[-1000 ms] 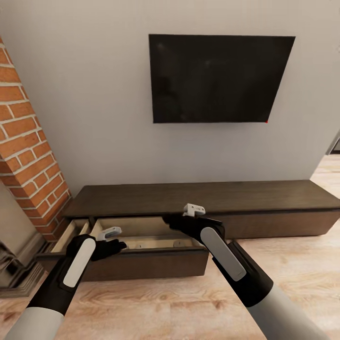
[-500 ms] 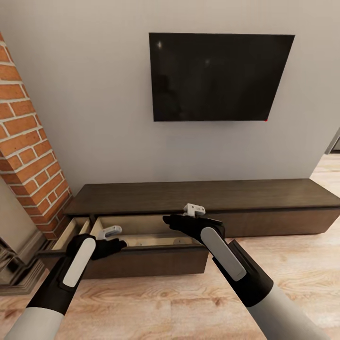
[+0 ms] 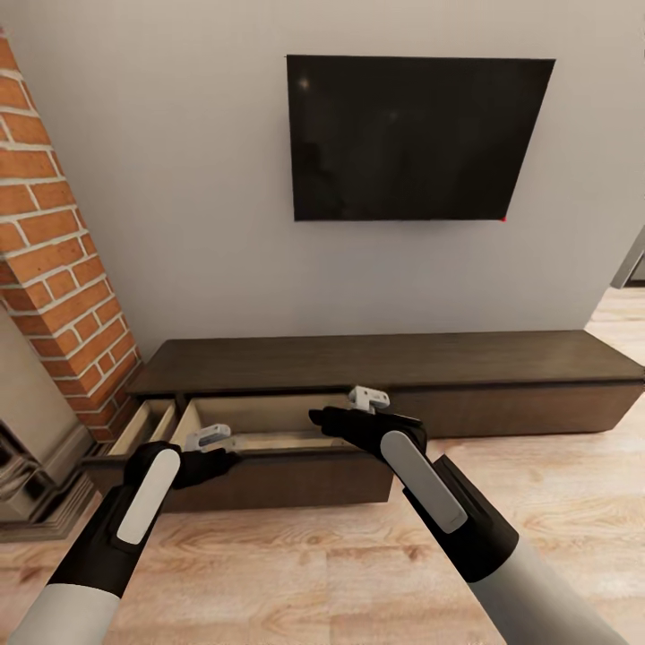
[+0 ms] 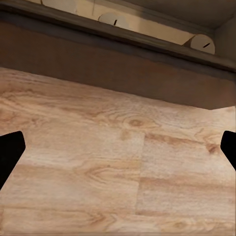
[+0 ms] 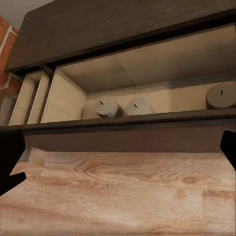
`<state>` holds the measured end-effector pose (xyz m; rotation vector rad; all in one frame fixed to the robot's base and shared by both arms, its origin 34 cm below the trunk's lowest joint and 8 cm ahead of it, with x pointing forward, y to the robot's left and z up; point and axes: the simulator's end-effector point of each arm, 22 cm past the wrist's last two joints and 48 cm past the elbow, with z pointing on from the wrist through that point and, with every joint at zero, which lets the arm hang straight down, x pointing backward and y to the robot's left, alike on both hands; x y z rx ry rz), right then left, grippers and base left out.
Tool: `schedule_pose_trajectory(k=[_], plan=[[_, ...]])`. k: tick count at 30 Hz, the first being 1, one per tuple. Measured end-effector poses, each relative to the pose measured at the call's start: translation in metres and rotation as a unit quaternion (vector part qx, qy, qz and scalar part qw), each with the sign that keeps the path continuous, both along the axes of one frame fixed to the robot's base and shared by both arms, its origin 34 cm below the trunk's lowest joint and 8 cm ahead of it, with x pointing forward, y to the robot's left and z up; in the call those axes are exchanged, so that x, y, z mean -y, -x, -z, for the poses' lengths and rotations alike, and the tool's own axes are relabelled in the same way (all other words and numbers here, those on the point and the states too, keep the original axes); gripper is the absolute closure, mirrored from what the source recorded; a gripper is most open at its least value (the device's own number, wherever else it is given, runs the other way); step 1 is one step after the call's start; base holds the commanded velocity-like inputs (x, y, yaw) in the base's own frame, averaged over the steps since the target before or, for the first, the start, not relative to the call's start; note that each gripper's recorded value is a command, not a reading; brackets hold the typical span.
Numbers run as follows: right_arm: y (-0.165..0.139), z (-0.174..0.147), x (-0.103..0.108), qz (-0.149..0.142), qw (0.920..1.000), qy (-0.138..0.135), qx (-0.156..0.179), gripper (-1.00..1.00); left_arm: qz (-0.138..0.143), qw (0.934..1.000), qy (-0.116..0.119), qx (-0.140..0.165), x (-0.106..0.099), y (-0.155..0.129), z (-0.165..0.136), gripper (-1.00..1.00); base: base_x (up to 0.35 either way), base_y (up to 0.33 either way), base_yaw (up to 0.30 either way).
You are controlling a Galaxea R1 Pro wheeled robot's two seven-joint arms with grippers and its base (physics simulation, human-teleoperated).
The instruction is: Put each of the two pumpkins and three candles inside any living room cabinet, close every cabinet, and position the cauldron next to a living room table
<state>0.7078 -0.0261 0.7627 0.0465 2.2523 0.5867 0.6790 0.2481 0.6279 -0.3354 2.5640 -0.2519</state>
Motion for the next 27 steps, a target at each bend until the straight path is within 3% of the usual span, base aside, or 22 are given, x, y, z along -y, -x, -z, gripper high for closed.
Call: schedule_pose_trajectory(k=[7,16,27], plan=[[0.003,0.015,0.0,-0.001,1.0,0.001,-0.001,-1.0,-0.001,1.0,-0.002,0.0,-0.001,0.002,0.014,-1.0,-0.041,0.004,0.0],[0.007,0.033,-0.002,-0.002,1.0,0.0,-0.001,-1.0,-0.002,1.0,-0.005,0.0,-0.003,0.006,0.033,-1.0,-0.242,0.061,0.0],[0.013,0.066,-0.001,-0.001,0.9999,0.006,-0.011,-1.0,-0.007,0.9998,-0.017,0.002,-0.017,0.01,0.056,-1.0,-0.026,0.005,0.0]])
